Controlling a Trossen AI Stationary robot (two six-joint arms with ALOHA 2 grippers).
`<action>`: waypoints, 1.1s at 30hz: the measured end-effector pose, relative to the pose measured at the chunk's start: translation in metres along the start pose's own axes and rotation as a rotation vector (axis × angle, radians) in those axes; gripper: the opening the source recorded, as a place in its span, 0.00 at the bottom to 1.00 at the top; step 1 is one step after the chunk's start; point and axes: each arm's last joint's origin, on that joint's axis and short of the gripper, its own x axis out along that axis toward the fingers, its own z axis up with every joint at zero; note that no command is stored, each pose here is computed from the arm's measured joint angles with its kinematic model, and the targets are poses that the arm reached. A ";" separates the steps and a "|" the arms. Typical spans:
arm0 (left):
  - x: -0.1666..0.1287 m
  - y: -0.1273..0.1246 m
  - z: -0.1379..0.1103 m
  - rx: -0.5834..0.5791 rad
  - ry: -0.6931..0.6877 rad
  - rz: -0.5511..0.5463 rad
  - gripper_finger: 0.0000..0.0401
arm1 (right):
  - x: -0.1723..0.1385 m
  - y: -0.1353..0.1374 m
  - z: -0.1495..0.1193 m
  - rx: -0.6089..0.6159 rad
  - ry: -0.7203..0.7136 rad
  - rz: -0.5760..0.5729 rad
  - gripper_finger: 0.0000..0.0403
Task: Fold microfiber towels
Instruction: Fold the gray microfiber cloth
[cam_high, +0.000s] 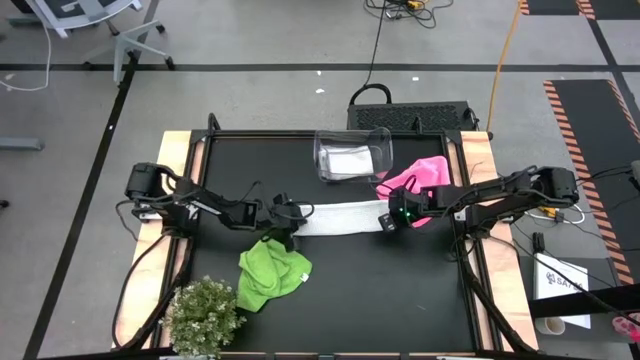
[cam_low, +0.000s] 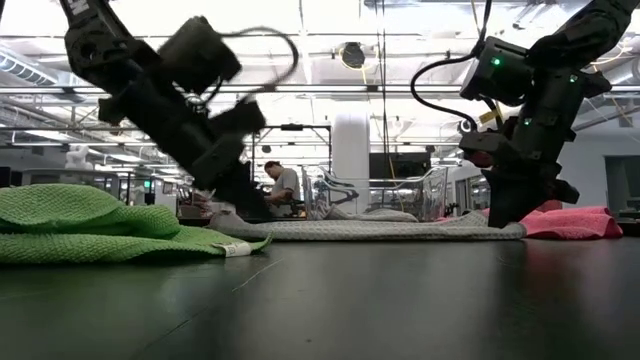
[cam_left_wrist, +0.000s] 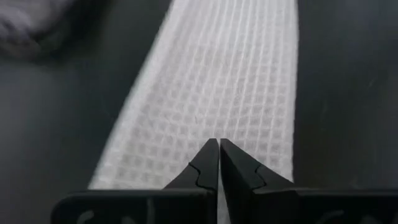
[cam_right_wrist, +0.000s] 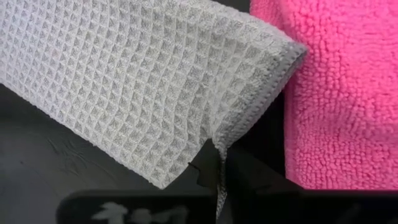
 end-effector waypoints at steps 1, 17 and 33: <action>-0.002 0.000 0.004 0.006 -0.025 0.003 0.05 | 0.000 0.000 0.000 0.000 0.003 -0.004 0.00; -0.018 0.001 -0.010 0.039 0.178 0.064 0.05 | -0.001 -0.001 -0.001 -0.005 0.010 -0.012 0.00; -0.020 -0.008 -0.009 -0.007 0.144 0.041 0.01 | -0.024 -0.008 -0.004 0.050 -0.007 0.009 0.00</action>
